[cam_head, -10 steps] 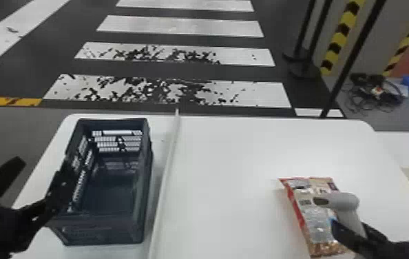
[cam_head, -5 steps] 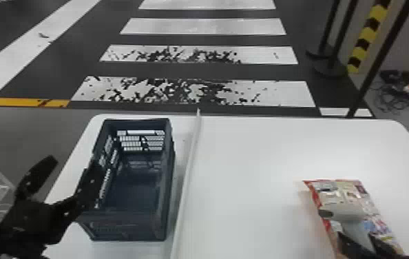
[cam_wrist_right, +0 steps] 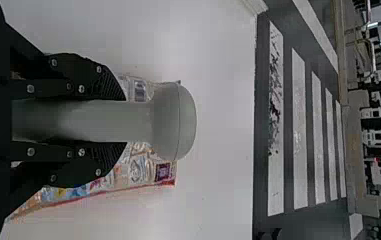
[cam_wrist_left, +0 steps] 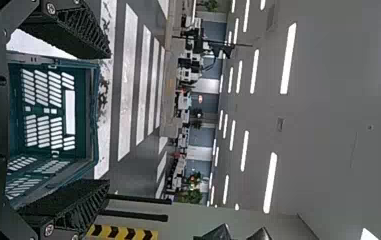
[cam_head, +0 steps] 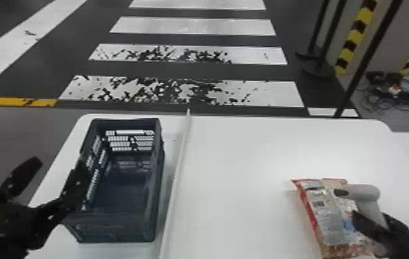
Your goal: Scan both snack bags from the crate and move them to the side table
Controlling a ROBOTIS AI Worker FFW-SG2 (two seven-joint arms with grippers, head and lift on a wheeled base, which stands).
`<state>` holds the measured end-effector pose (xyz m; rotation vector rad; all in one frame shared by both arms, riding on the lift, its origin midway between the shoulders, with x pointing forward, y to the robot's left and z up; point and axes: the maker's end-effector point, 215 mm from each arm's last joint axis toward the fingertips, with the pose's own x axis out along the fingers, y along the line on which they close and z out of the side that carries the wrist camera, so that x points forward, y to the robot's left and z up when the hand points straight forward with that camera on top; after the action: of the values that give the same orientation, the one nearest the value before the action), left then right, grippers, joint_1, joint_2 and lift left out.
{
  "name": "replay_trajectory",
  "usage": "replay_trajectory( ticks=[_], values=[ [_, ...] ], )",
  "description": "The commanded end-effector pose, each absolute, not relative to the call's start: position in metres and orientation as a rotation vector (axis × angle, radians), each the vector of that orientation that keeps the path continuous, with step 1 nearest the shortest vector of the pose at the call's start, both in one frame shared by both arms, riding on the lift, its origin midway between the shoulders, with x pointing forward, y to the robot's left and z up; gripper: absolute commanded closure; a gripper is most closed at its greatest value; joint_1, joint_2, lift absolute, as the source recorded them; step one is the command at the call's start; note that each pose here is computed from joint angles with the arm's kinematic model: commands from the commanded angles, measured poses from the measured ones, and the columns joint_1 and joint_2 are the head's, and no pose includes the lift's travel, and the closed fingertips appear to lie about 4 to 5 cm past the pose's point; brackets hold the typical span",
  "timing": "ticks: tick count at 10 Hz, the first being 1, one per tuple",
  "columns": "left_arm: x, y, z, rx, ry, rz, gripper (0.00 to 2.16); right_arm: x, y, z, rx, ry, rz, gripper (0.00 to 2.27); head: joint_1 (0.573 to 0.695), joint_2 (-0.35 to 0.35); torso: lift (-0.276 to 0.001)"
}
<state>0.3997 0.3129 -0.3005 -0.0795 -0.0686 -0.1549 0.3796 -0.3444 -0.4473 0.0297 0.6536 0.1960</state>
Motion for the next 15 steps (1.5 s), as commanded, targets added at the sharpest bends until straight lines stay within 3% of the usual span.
replay_trajectory(
  ticks=[1,6,9,15],
  values=[
    [0.398,0.310,-0.299,-0.081,-0.071,-0.162,0.11,0.406,-0.393,-0.446,0.042,0.639,0.131,2.24,0.695,-0.029,-0.095],
    [0.392,0.307,-0.301,-0.082,-0.068,-0.168,0.11,0.489,-0.483,-0.467,0.133,0.557,0.047,2.24,0.695,-0.205,-0.095],
    [0.390,0.307,-0.305,-0.077,-0.061,-0.162,0.11,0.516,-0.477,-0.494,0.147,0.557,0.070,2.25,0.695,-0.217,-0.095],
    [0.390,0.308,-0.300,-0.074,-0.077,-0.161,0.11,0.499,-0.477,-0.534,0.110,0.576,0.066,2.24,0.695,-0.208,-0.095]
  ],
)
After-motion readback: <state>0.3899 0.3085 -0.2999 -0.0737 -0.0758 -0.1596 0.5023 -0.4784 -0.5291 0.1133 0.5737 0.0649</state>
